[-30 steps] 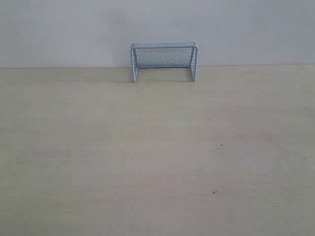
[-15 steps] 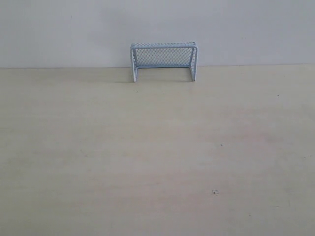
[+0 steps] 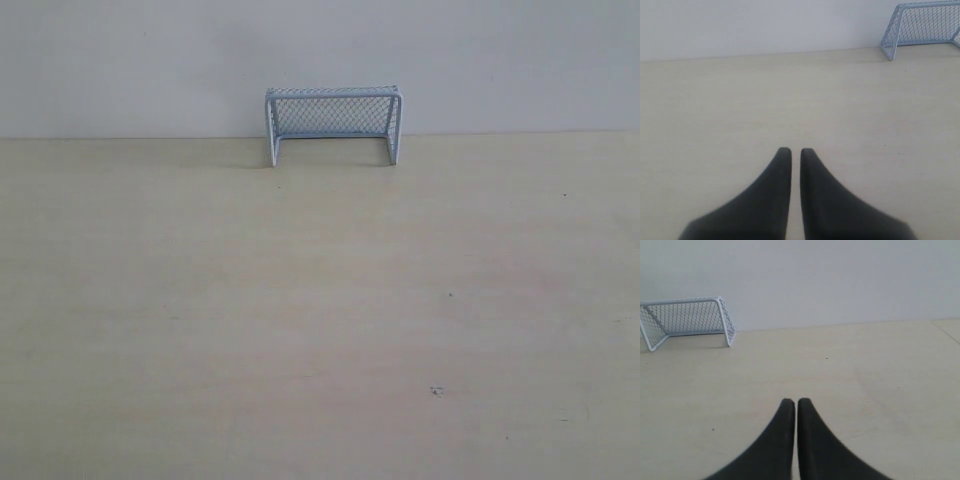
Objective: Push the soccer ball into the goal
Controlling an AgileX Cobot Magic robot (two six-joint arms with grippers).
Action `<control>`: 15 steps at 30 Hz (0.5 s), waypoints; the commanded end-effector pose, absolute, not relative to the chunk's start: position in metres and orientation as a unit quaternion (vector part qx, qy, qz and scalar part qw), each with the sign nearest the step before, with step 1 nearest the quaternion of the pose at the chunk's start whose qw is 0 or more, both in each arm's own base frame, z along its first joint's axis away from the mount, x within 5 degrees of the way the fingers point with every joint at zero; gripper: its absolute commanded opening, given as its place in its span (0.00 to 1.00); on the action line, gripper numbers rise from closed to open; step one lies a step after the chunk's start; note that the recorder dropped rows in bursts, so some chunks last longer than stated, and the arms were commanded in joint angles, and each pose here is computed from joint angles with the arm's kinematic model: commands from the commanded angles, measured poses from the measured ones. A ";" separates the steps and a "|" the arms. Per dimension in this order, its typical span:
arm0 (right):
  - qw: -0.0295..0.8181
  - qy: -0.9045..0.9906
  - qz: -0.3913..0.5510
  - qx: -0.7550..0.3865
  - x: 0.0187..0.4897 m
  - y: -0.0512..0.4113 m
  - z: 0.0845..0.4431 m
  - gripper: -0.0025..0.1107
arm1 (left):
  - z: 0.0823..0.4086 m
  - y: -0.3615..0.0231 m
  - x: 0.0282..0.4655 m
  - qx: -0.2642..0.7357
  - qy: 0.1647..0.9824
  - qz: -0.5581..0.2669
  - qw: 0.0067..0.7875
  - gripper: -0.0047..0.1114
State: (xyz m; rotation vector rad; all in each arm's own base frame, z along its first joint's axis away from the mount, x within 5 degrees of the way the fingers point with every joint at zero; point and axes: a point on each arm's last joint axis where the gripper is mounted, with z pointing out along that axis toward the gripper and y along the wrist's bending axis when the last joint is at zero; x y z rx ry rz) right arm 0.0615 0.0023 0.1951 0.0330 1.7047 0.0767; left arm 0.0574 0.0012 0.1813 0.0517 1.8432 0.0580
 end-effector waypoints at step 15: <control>0.667 0.744 0.039 0.013 0.060 0.003 0.197 0.02 | 0.184 0.001 0.058 0.019 0.792 0.016 0.609 0.09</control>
